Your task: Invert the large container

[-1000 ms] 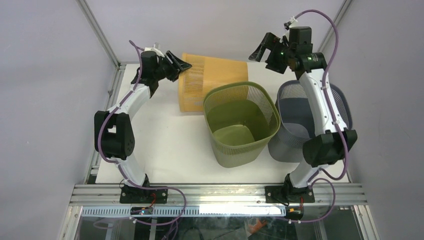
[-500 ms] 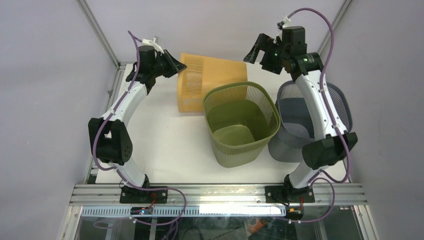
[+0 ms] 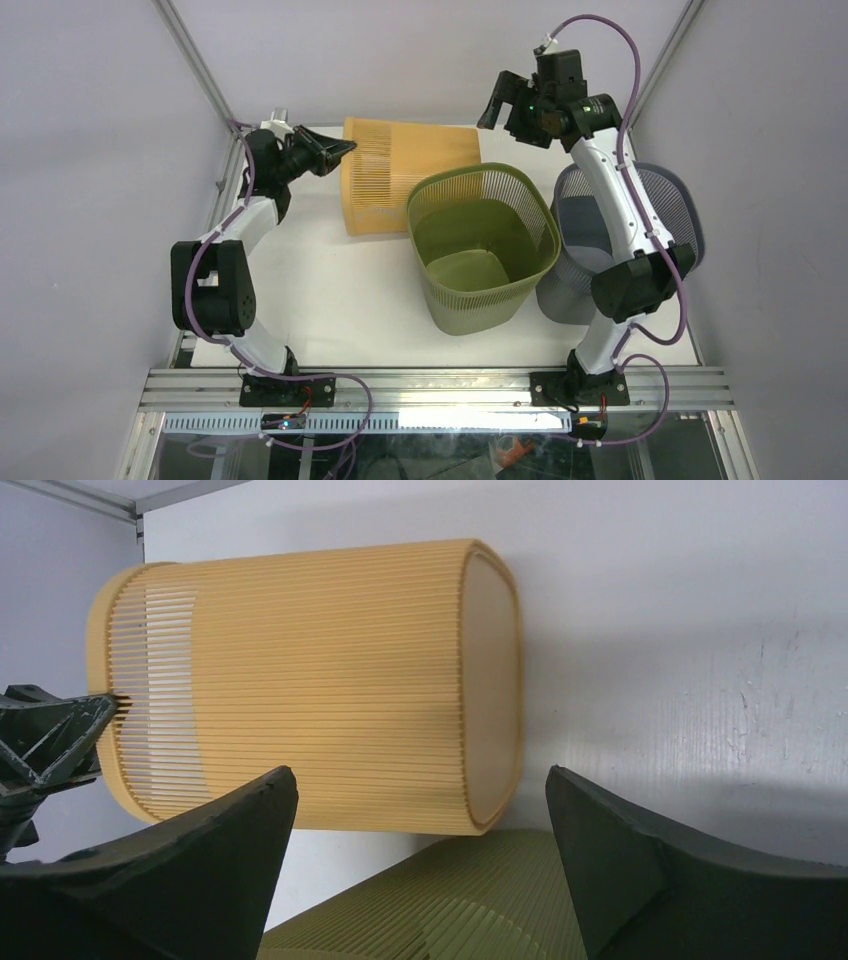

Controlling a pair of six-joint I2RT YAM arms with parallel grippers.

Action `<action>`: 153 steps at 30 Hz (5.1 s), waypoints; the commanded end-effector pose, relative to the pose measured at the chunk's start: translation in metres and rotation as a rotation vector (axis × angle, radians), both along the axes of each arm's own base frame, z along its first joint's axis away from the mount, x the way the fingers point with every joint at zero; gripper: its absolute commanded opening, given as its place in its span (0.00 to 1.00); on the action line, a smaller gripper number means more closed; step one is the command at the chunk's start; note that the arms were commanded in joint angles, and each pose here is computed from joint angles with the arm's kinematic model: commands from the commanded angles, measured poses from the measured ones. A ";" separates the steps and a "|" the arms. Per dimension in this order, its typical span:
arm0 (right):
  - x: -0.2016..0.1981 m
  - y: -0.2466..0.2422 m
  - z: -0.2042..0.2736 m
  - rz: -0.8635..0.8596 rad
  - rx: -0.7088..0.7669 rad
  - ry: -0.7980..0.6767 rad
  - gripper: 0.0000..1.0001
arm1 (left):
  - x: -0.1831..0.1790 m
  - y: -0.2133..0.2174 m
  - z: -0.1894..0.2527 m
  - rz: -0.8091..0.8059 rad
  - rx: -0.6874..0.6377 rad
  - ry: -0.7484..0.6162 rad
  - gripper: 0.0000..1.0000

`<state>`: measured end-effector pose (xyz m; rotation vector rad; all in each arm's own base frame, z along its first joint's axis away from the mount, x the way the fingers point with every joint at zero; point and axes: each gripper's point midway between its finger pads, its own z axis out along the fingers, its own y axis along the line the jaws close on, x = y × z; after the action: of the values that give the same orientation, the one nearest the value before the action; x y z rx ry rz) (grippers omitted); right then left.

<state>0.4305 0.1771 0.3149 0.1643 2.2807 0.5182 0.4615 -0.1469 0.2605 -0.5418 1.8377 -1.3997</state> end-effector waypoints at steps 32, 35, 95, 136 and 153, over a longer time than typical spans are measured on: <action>0.015 0.018 0.037 0.064 0.169 -0.099 0.99 | -0.010 -0.007 0.104 -0.120 -0.337 -0.312 0.00; 0.028 0.019 0.034 0.026 0.148 -0.090 1.00 | 0.001 -0.010 0.107 -0.104 -0.337 -0.320 0.00; 0.050 0.056 -0.061 0.053 0.203 0.104 0.99 | 0.027 -0.009 -0.023 -0.050 -0.098 -0.042 0.00; -0.037 0.084 0.141 0.241 0.439 -0.337 1.00 | 0.029 -0.154 -0.052 -0.367 0.048 -0.029 0.00; -0.021 0.110 0.108 0.273 0.410 -0.273 1.00 | 0.020 -0.162 -0.118 -0.418 0.259 0.036 0.79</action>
<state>0.4160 0.2514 0.4165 0.0842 1.9385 0.9342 0.5233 -0.2667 0.1699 -0.2942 2.0497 -1.3820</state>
